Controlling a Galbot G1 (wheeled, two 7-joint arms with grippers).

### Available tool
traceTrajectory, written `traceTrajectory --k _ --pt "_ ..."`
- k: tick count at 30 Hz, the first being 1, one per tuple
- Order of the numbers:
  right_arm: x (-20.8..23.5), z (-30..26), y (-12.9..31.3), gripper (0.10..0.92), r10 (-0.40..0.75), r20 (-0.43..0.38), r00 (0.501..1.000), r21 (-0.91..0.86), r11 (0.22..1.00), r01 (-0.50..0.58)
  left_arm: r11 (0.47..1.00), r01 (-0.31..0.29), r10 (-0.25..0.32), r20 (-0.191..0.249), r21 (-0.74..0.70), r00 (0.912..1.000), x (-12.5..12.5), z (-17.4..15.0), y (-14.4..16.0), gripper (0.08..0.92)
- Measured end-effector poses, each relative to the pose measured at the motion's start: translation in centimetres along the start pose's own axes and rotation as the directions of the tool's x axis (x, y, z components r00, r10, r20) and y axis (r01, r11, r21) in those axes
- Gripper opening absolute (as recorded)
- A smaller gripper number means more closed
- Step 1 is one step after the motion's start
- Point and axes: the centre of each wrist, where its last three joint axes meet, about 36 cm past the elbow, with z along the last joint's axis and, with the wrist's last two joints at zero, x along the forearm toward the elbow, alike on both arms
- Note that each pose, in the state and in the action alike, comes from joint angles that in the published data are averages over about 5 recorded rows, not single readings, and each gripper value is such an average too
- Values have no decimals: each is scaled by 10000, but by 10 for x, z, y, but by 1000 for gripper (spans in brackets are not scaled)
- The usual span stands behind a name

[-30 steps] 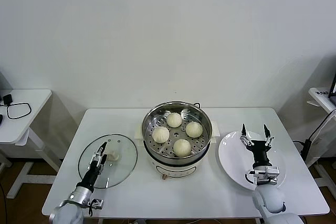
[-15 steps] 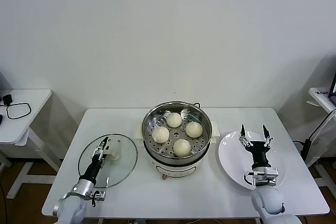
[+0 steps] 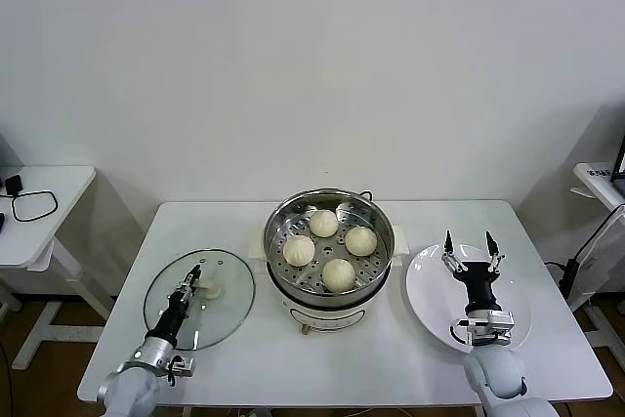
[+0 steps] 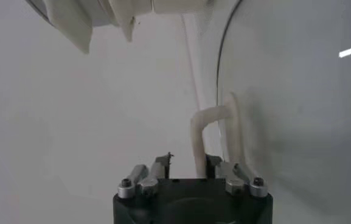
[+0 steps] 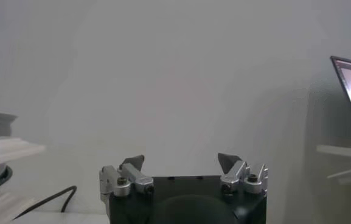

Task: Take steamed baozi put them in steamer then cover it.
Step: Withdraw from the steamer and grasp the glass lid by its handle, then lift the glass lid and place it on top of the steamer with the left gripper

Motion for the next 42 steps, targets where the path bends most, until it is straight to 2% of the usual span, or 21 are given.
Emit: traceTrajectory --k 5,13,19,24,30,33,37,42 --pt "0 0 2 823 -19 19 10000 0 10000 19 9998 40 -38 -92 202 10000 1 4 4 192" --pt "-1 -1 6 823 -110 75 9999 7 9999 110 9970 455 -408 -726 632 9965 -1 19 28 189" --pt "-3 -4 12 823 -209 166 9996 -28 9998 209 9901 1266 -1170 -1408 612 9831 -10 36 73 189" --pt "-3 -6 16 823 -270 210 9994 -48 9996 271 9787 2017 -1935 -1542 391 9689 -21 33 122 189" --pt "-1 -7 19 823 -306 223 9993 -83 9995 308 9591 2822 -2767 -1382 219 9510 -30 8 178 189" --pt "0 -8 18 823 -336 221 9992 -54 9994 337 9511 3069 -3008 -1235 338 9457 -32 -13 199 189" --pt "2 -7 15 823 -339 164 9993 28 9994 339 9465 3142 -3063 -1011 742 9466 -30 -48 220 189" --pt "4 -5 14 823 -326 25 9995 105 9994 326 9458 2903 -2818 -759 1455 9565 -28 -94 238 189"
